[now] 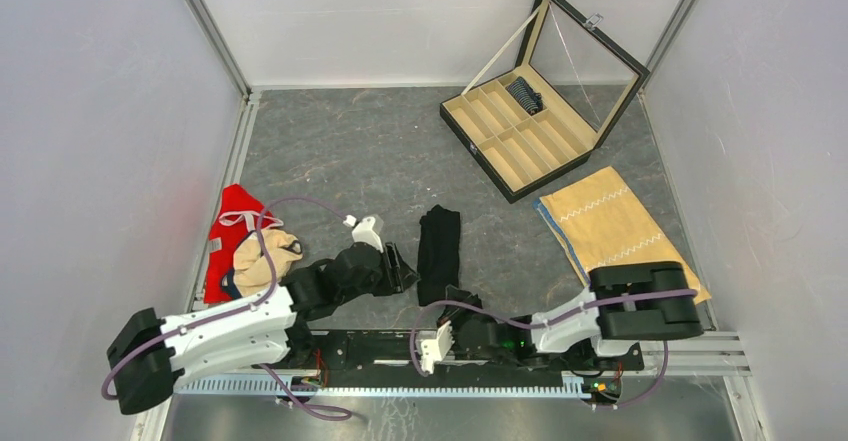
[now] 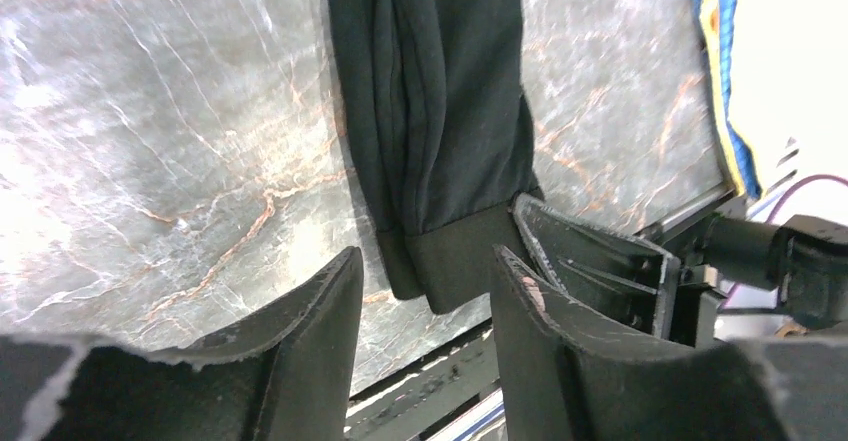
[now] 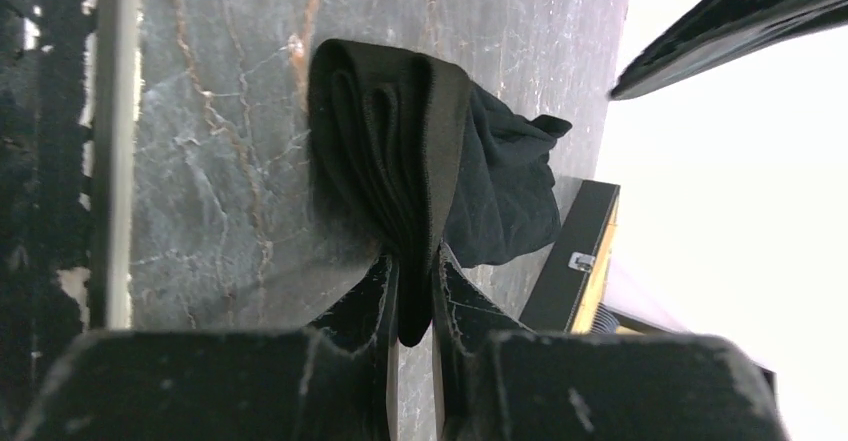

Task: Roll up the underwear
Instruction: Roll the underwear to the center of the board.

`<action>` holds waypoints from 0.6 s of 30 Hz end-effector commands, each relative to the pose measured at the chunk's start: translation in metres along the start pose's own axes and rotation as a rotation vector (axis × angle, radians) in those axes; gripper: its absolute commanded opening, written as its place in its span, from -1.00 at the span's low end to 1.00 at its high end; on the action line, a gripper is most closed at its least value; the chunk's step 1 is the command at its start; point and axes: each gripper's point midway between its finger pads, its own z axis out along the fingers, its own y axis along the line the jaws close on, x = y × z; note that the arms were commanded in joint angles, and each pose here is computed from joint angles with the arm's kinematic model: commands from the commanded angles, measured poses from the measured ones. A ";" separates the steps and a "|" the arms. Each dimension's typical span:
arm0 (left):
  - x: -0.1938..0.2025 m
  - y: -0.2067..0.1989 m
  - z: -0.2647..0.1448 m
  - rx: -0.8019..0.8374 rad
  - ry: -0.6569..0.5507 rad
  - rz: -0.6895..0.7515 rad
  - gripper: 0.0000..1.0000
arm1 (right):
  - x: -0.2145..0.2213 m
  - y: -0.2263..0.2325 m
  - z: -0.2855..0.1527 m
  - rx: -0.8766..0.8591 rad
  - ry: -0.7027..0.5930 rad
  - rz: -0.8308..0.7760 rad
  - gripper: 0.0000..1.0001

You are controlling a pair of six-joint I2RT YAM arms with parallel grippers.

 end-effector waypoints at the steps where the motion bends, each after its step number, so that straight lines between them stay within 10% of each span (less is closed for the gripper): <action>1: -0.038 -0.002 -0.020 -0.056 -0.140 0.031 0.14 | -0.011 0.004 -0.005 -0.097 -0.106 0.147 -1.00; 18: -0.049 -0.011 -0.027 0.003 -0.191 0.092 0.12 | -0.036 0.002 -0.011 -0.480 -0.228 0.585 -1.00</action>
